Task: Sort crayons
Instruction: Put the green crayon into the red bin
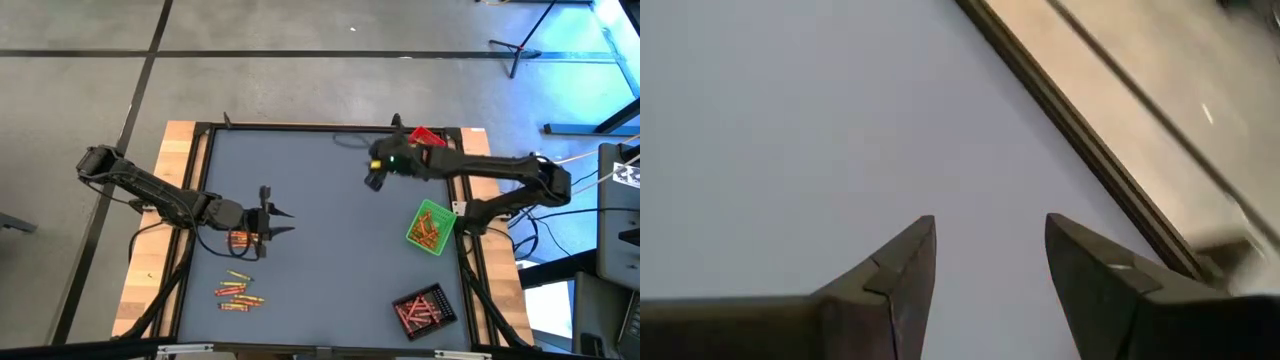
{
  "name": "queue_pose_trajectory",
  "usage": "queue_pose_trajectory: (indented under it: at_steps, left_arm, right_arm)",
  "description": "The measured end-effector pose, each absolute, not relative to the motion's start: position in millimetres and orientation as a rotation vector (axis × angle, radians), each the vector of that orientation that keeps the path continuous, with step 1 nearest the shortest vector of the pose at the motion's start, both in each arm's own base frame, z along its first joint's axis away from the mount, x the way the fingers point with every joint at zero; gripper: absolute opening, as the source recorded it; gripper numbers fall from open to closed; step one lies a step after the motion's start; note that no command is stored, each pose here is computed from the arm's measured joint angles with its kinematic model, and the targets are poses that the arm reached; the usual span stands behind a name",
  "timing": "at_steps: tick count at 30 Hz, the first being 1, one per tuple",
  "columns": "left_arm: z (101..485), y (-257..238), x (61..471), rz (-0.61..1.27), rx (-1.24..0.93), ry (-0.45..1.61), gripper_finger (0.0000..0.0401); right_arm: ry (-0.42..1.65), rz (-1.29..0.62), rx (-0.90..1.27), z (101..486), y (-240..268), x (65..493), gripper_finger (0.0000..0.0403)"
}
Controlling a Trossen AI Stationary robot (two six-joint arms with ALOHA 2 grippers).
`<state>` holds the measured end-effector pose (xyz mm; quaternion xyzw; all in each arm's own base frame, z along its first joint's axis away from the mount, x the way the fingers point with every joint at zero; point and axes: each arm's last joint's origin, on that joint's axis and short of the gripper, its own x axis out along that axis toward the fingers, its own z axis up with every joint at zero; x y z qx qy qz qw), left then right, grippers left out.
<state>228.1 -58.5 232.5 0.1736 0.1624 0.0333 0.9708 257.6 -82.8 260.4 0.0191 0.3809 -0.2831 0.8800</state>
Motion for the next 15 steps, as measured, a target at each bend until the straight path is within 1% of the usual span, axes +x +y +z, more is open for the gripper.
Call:
queue_pose_trajectory:
  at_steps: [7, 12, 15]
  left_arm:
    - [226, -55, 226, 0.152, 0.327, 0.395, 0.0124]
    - [214, -45, 221, 0.2, 0.285, 0.536, 0.0124]
    - [207, -37, 216, 0.234, 0.243, 0.653, 0.0124]
  right_arm:
    - [0.572, -0.411, -0.068, 245, -38, 276, 0.0186]
    - [0.428, -0.349, -0.095, 242, -21, 280, 0.0186]
    - [0.409, -0.325, -0.079, 240, -16, 281, 0.0186]
